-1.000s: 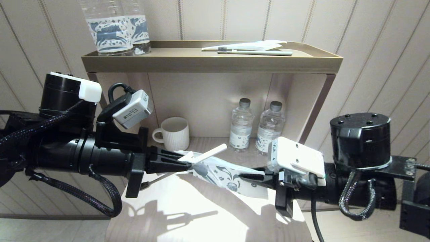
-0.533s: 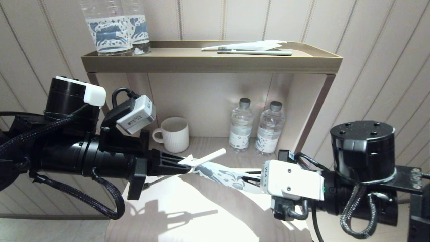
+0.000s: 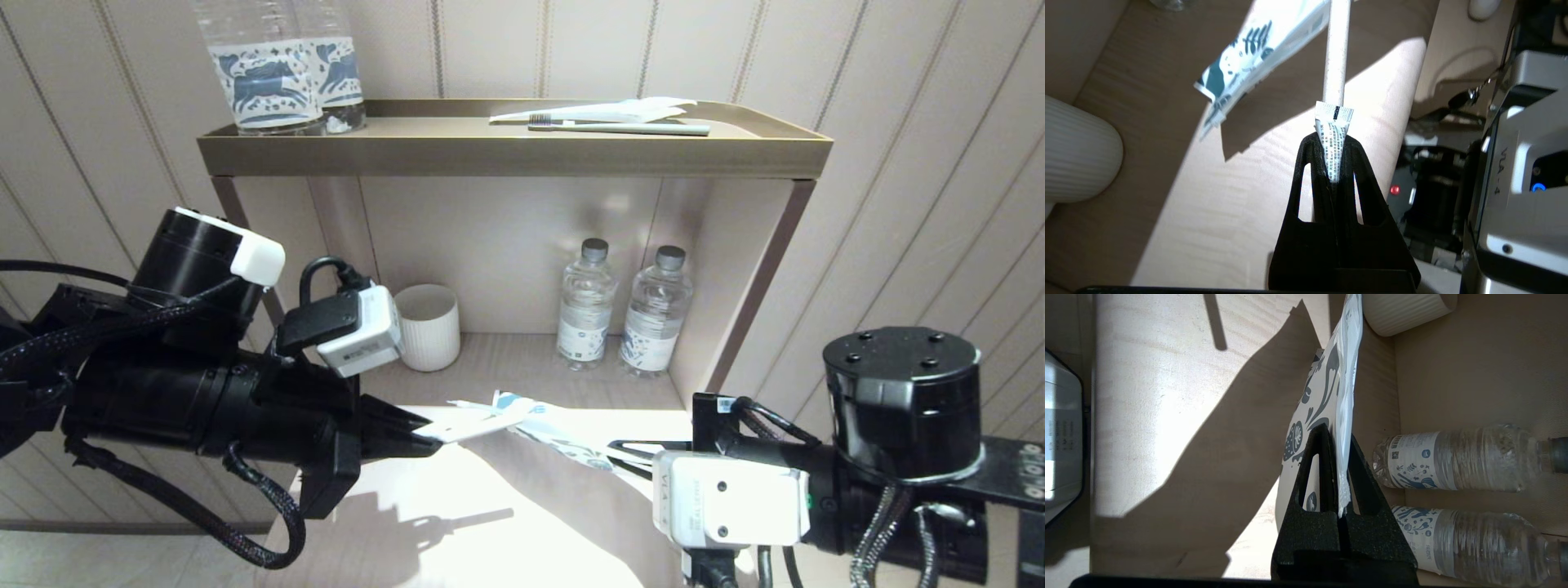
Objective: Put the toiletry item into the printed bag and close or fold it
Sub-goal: Place the toothbrush in the storage bag
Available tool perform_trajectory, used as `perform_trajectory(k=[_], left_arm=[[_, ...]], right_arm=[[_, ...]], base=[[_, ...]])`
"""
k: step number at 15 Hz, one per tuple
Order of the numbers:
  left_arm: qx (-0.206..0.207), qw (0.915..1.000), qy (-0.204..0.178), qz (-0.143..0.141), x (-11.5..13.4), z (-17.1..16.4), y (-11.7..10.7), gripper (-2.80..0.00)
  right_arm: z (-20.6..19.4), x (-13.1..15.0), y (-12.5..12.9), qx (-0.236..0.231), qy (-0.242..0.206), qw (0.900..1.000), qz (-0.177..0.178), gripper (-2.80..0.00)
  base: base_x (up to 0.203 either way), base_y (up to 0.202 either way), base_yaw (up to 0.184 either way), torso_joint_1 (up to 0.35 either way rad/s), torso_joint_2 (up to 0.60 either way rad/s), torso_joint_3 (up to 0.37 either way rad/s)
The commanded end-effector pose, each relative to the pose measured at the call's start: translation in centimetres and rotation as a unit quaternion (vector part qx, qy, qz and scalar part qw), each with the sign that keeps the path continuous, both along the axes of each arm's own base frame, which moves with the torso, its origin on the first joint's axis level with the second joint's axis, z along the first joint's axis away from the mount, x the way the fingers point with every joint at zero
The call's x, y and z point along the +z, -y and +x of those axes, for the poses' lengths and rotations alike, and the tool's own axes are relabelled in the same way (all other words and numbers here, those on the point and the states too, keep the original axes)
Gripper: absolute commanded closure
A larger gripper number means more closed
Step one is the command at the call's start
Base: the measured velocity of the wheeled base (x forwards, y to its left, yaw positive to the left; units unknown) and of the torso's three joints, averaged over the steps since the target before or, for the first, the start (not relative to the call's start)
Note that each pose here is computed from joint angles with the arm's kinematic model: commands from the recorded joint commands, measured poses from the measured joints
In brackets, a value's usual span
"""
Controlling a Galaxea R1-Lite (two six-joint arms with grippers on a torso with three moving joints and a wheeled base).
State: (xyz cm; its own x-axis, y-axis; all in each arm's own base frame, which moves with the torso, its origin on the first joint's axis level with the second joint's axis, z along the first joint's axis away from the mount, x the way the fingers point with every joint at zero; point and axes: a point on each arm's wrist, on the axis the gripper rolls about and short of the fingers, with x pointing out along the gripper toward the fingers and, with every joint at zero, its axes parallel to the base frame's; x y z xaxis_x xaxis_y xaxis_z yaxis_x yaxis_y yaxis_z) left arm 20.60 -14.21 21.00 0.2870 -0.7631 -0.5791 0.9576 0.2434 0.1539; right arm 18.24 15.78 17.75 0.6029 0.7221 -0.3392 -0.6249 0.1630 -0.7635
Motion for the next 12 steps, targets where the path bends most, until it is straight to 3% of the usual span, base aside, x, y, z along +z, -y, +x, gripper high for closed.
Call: perform_trajectory(k=[1,5,12], left_arm=[[-0.006,0.9994,0.004,0.033,-0.3,-0.4,0.6,0.0],[-0.022,0.9966,-0.005,0.08,0.4,-0.4,2.2,0.0],[-0.058,0.9951,-0.026,0.076,-0.6,0.5,4.2,0.0]], right_arm=[[0.0,-0.5,0.4,-0.003,0.007,1.0,-0.002,0.0],[-0.3,-1.3,0.7,-0.005,0.003,1.0,-0.003,0.0],[-1.0,-2.2,1.1,0.021,-0.013,1.0,0.011,0.0]], base=[[0.0,0.0,0.0,0.0,0.0,0.0],[0.0,0.0,0.0,0.0,0.0,0.0],[0.0,0.0,0.0,0.0,0.0,0.0]])
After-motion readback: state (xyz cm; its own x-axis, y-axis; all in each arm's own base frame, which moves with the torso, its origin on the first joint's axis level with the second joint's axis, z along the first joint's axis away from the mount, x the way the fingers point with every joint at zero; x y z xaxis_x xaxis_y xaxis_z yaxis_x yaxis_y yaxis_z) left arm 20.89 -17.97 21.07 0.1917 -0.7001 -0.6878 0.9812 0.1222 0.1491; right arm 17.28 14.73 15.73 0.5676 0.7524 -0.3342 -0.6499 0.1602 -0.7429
